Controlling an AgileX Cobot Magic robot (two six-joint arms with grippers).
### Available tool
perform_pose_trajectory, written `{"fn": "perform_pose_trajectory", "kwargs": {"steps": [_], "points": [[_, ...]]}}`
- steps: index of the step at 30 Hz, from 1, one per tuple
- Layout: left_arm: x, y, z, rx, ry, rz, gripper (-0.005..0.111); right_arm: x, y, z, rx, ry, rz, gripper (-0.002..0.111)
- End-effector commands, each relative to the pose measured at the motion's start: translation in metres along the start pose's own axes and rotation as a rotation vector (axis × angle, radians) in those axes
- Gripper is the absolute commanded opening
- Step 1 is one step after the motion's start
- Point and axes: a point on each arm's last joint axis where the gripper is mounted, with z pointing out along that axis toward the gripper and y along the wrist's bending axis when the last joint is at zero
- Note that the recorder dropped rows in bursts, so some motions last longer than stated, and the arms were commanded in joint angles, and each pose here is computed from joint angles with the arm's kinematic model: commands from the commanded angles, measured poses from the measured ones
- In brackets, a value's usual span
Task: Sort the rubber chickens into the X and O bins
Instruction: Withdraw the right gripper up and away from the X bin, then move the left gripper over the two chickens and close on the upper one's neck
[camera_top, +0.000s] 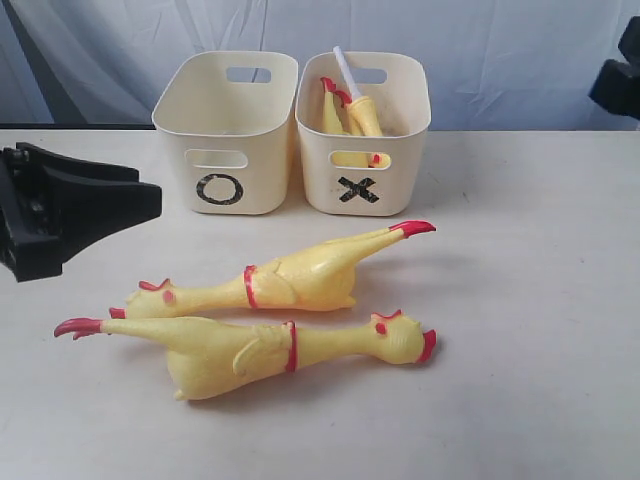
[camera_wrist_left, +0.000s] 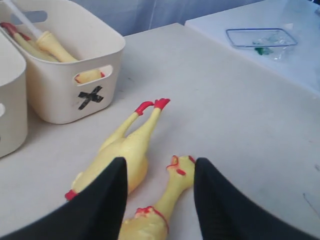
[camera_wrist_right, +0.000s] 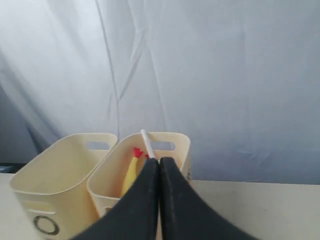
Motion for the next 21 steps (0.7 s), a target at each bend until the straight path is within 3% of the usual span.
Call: {"fn": "perform_pose_trajectory", "kwargs": {"steps": [1,5,12,17,21], "points": [[-0.001,-0.004,0.0,0.055,-0.02,-0.027,0.042,-0.003,0.005,-0.028,-0.106,0.006,0.007,0.0],[-0.001,-0.003,0.0,0.043,-0.021,-0.026,0.038,0.0,0.009,-0.045,-0.187,0.029,0.01,0.0],[0.0,-0.002,0.0,0.034,-0.008,-0.016,0.0,0.012,0.021,-0.072,-0.373,0.15,-0.06,0.0],[0.003,0.002,0.0,-0.018,0.029,0.022,0.0,0.015,0.024,-0.088,-0.443,0.189,-0.122,0.0],[0.002,0.005,0.002,-0.014,0.035,0.085,0.0,0.011,0.021,-0.095,-0.418,0.137,-0.138,0.0]]}}
